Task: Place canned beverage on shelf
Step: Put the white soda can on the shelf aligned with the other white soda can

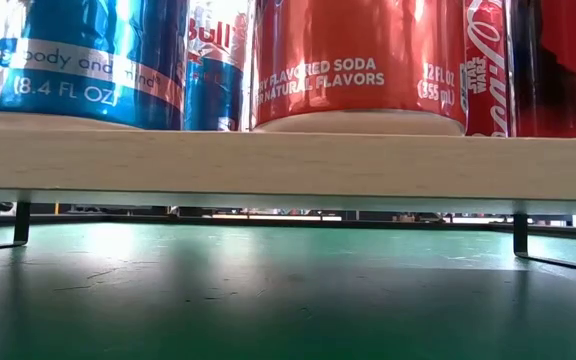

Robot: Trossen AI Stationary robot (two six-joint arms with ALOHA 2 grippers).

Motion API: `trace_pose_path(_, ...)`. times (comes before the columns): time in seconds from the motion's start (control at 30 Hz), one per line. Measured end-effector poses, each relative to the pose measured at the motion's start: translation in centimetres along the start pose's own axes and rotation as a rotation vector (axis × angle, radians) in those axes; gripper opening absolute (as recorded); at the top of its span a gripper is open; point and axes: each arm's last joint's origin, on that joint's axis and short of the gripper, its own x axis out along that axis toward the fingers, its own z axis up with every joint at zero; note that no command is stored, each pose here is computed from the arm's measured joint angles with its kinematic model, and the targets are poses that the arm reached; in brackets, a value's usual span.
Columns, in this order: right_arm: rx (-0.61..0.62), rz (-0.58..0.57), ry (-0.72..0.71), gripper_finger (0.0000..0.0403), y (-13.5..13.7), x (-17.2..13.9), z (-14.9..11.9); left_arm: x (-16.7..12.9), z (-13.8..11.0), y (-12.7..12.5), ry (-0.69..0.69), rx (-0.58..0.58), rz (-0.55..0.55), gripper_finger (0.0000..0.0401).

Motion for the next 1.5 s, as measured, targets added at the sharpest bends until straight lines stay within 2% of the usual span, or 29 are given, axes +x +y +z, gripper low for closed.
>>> trace_pose_path(0.17, 0.002, -0.009, 0.001, 0.0372, -0.4, 0.2, 0.3, 0.4, -1.2, 1.0, -0.036, -0.122, 0.113, 0.0236)
trace_pose_path(0.33, 0.008, -0.015, 0.001, 0.0372, -0.7, 0.3, 0.5, 1.1, -2.7, 1.6, -0.021, -0.222, 0.135, 0.0236)
trace_pose_path(0.53, 0.007, -0.012, 0.002, 0.0372, -0.6, 0.3, 0.4, 1.7, -4.4, 2.3, -0.003, -0.269, 0.169, 0.0236)
trace_pose_path(0.67, 0.008, -0.011, 0.002, 0.0372, -0.6, 0.3, 0.4, 1.8, -5.0, 2.6, 0.007, -0.262, 0.179, 0.024)
trace_pose_path(0.93, 0.008, -0.011, 0.002, 0.0372, -0.6, 0.3, 0.4, 1.9, -4.8, 2.2, 0.004, -0.213, 0.151, 0.0306)
trace_pose_path(1.2, 0.008, -0.011, 0.002, 0.0372, -0.6, 0.3, 0.4, 2.0, -4.6, 1.9, 0.003, -0.219, 0.122, 0.0314)
trace_pose_path(1.37, 0.009, -0.011, 0.002, 0.0372, -0.6, 0.3, 0.4, 1.8, -4.4, 2.0, 0.025, -0.147, 0.108, 0.0315)
trace_pose_path(1.5, 0.009, -0.01, 0.002, 0.0372, -0.6, 0.3, 0.4, 0.9, -3.2, 2.2, 0.012, -0.098, 0.074, 0.0315)
